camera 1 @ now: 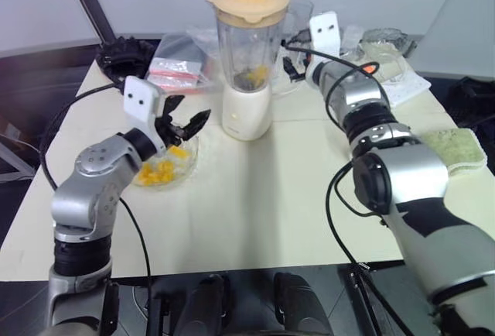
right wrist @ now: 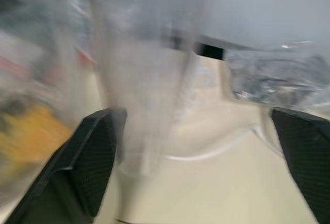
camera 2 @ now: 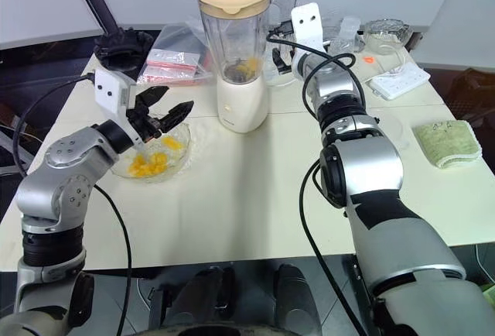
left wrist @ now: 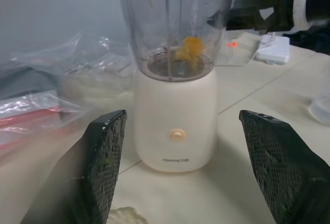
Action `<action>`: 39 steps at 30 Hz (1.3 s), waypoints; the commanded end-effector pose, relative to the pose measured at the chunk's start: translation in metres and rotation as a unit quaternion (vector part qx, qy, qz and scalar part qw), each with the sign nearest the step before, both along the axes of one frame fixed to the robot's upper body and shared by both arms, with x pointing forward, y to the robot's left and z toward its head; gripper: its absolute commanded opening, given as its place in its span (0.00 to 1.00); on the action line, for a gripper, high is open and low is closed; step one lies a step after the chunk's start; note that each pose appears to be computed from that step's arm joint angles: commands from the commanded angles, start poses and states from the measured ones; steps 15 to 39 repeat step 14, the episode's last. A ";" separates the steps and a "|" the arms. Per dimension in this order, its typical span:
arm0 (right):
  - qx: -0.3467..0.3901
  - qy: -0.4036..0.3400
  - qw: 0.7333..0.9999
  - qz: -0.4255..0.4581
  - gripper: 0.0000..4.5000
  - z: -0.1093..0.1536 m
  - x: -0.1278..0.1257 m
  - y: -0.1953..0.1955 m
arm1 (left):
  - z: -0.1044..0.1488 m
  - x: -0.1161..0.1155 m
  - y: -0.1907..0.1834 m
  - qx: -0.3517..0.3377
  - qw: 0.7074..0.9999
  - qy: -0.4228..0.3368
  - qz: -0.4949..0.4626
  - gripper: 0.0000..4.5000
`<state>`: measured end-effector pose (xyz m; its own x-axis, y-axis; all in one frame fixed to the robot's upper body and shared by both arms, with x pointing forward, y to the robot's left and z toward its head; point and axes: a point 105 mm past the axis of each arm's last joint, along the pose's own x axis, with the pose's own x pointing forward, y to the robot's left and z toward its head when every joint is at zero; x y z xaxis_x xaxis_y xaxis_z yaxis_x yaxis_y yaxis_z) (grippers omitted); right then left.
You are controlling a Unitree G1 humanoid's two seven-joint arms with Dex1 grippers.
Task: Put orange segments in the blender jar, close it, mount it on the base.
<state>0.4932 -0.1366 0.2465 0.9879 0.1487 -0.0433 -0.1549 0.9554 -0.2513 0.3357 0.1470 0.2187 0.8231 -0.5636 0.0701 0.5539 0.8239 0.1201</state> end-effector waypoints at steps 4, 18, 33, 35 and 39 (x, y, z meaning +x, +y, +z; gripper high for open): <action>-0.073 -0.091 0.993 0.030 0.99 0.010 -0.036 -0.008 | -0.009 -0.011 -0.020 0.008 0.998 0.010 -0.056 0.81; -0.029 -0.069 0.997 0.036 0.99 -0.074 -0.163 -0.020 | -0.042 -0.016 -0.037 0.016 0.993 0.060 -0.104 0.81; -0.029 -0.069 0.997 0.036 0.99 -0.074 -0.163 -0.020 | -0.042 -0.016 -0.037 0.016 0.993 0.060 -0.104 0.81; -0.029 -0.069 0.997 0.036 0.99 -0.074 -0.163 -0.020 | -0.042 -0.016 -0.037 0.016 0.993 0.060 -0.104 0.81; -0.029 -0.069 0.997 0.036 0.99 -0.074 -0.163 -0.020 | -0.042 -0.016 -0.037 0.016 0.993 0.060 -0.104 0.81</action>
